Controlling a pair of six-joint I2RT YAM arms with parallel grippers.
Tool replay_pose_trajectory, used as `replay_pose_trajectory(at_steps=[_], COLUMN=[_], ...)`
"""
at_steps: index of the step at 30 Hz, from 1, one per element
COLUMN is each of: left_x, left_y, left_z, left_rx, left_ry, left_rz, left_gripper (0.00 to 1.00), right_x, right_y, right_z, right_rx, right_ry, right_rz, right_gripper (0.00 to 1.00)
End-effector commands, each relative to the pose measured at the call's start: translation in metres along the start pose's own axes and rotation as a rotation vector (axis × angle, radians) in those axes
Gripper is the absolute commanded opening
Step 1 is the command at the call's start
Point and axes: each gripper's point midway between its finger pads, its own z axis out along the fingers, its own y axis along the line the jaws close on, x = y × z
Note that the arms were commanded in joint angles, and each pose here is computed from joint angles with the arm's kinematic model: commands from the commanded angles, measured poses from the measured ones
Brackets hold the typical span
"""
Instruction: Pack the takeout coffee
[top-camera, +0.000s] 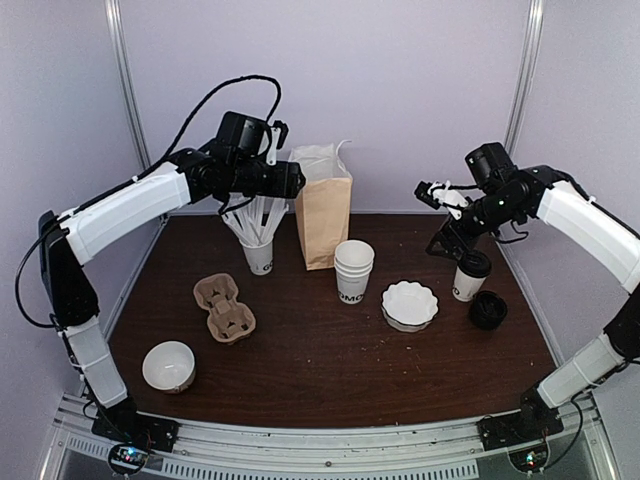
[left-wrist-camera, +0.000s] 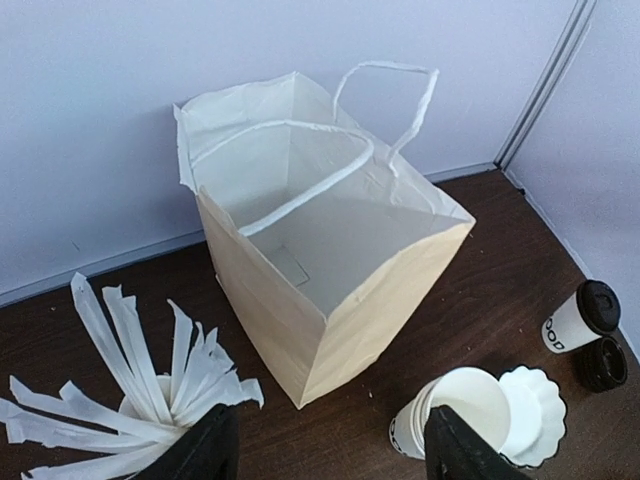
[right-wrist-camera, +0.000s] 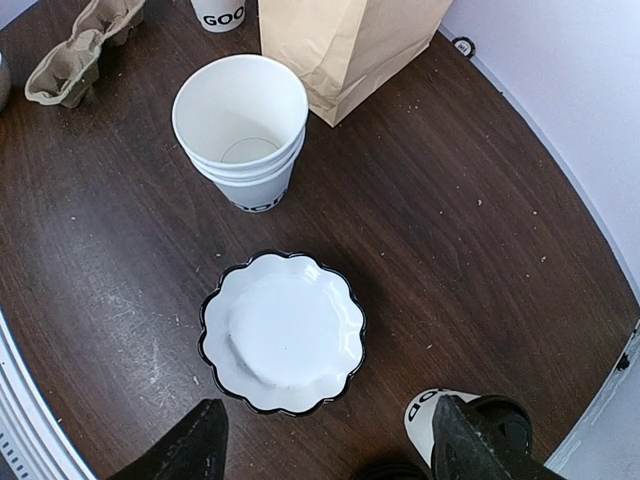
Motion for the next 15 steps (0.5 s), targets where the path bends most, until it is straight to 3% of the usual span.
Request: replay_pose_trajectory(at_steps=[1,15], left_x=[-0.027,-0.035], left_y=[0.008,0.028], left_z=[0.014,0.075], left_rx=[-0.066,-0.255], left_ry=[-0.072,-0.055], left_rz=[-0.063,-0.062], left_gripper=[0.66,0.59], right_x=[-0.008,0.002], right_y=[-0.002,0.004], right_z=[-0.011,-0.010], right_rx=[0.032,0.036], right_ry=[-0.050,-0.061], right_rz=[-0.007,-0.011], right_gripper=[0.74,0.74])
